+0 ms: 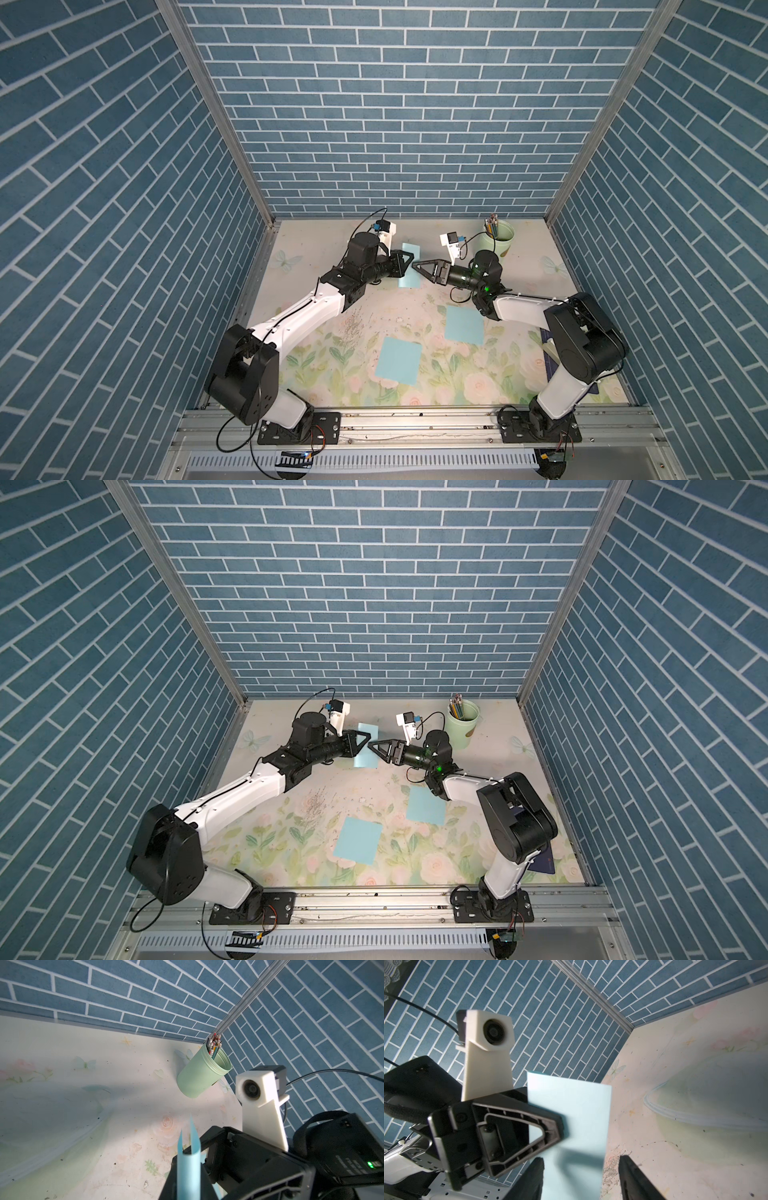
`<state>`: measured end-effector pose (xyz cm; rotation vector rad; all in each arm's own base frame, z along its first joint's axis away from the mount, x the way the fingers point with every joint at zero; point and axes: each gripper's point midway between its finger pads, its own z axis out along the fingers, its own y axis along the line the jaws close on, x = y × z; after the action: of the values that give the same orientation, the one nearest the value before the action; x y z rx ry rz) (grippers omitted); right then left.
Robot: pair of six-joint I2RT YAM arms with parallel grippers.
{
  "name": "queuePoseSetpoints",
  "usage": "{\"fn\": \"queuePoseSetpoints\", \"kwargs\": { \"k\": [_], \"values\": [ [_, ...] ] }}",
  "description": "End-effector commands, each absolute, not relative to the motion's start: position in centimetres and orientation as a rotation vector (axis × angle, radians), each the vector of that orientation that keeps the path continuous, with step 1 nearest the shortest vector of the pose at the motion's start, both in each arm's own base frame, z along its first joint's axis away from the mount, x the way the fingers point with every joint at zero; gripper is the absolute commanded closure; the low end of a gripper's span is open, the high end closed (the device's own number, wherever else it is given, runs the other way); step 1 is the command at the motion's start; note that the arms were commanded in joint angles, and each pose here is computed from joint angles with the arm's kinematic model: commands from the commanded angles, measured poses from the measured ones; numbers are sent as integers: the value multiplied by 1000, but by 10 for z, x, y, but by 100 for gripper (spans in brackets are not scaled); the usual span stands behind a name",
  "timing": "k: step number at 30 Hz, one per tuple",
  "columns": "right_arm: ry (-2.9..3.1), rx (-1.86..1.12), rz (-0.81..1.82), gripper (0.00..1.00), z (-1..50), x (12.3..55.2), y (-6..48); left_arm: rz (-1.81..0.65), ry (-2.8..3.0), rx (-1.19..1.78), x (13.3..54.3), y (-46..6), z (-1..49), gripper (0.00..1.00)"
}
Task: Fold the square paper along the opposite sides
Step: Pick up the paper from the center of the board.
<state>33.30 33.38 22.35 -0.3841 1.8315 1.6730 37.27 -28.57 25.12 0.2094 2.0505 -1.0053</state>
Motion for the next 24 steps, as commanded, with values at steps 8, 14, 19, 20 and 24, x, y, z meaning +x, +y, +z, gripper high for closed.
{"fn": "queuePoseSetpoints", "kwargs": {
  "k": [8, 14, 19, 20, 24],
  "values": [
    [1727, -404, 1743, 60, 248, 329, 332, -1007, 2010, 214, 371, -280, 261, 83],
    [1703, -396, 1764, 100, 255, 328, 330, -985, 2009, 209, 373, -277, 260, 83],
    [1688, -416, 1740, 100, 260, 331, 324, -958, 2004, 211, 378, -274, 266, 80],
    [1681, -434, 1724, 100, 263, 332, 322, -956, 1999, 207, 380, -271, 270, 76],
    [1655, -513, 1637, 100, 279, 335, 311, -1041, 1934, 204, 384, -256, 295, 46]
  ]
}}
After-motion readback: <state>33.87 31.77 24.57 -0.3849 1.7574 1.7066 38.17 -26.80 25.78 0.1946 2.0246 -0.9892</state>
